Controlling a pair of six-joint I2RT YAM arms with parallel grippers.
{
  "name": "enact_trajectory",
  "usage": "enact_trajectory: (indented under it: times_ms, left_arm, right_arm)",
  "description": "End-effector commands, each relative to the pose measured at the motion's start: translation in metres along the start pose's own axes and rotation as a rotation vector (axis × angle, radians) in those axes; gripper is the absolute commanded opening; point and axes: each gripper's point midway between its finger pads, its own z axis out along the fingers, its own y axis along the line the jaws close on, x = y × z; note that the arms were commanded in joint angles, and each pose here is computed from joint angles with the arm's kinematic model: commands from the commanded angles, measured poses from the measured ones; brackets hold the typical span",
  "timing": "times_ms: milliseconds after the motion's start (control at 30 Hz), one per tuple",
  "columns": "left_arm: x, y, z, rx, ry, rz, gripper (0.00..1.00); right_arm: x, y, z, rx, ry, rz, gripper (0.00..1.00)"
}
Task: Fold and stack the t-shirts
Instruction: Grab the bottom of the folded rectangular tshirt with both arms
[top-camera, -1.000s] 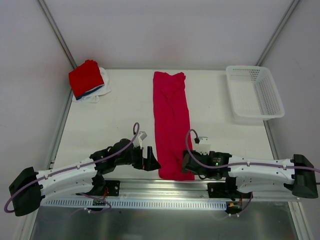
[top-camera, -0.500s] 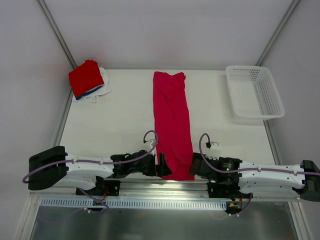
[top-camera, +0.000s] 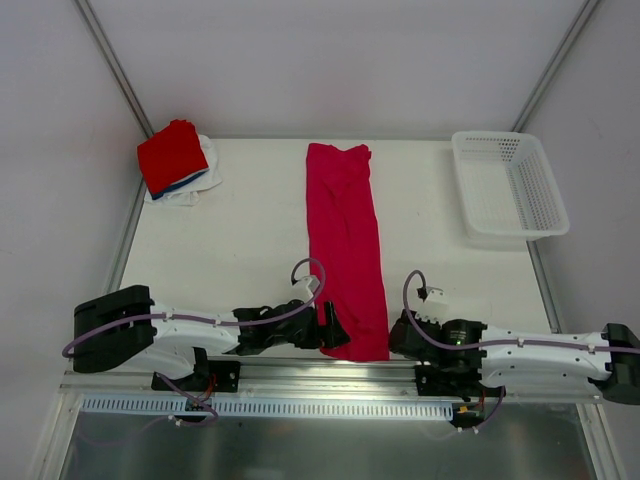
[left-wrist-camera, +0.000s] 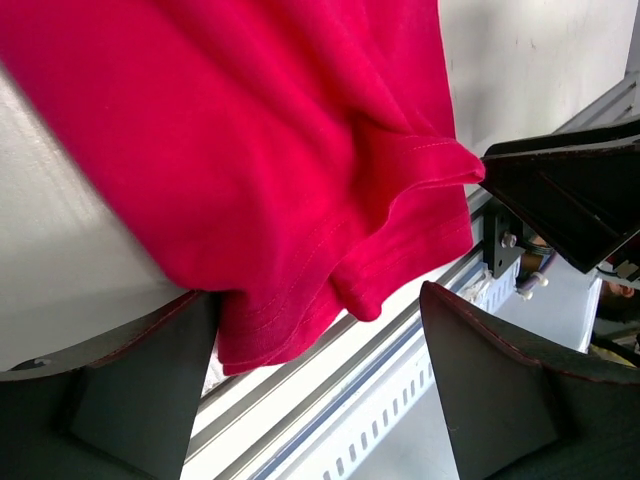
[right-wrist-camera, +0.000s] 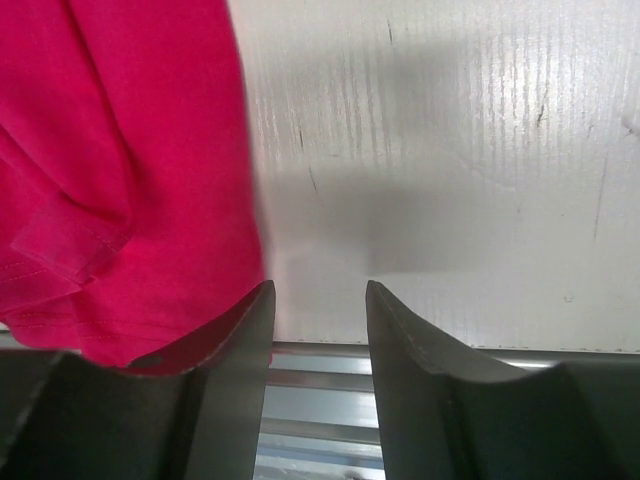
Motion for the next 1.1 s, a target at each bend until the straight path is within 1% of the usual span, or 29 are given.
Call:
enact_trajectory:
  times_ms: [0, 167, 300, 467, 633, 700, 867, 1067]
  left_arm:
    - [-0.006, 0.001, -0.004, -0.036, -0.04, 0.003, 0.82]
    - [-0.011, 0.004, -0.016, -0.077, -0.086, 0.003, 0.82]
    - [-0.008, 0.012, -0.023, -0.112, -0.085, 0.006, 0.82]
    - [0.001, 0.018, -0.022, -0.128, -0.069, -0.004, 0.82]
    - [0.0, 0.015, -0.022, -0.127, -0.073, 0.011, 0.82]
    - [0.001, 0.014, -0.021, -0.128, -0.072, 0.016, 0.82]
    - [0.002, 0.014, -0.02, -0.13, -0.07, 0.023, 0.82]
    - [0.002, 0.013, -0.019, -0.133, -0.071, 0.028, 0.82]
  right_arm:
    - [-0.003, 0.008, 0.003, 0.0, -0.02, -0.002, 0.45]
    - [-0.002, 0.017, 0.003, 0.014, -0.01, -0.038, 0.51]
    - [-0.003, 0.029, 0.002, -0.007, -0.009, -0.048, 0.54]
    - [-0.004, 0.032, 0.001, -0.004, -0.011, -0.053, 0.54]
    - [-0.008, 0.023, -0.003, 0.023, -0.017, -0.054, 0.54]
    - [-0.016, 0.015, -0.01, 0.038, -0.042, -0.048, 0.52]
    - [-0.031, 0.012, -0.02, -0.003, -0.094, -0.018, 0.54]
    - [-0.026, 0.017, -0.017, -0.003, -0.076, -0.022, 0.55]
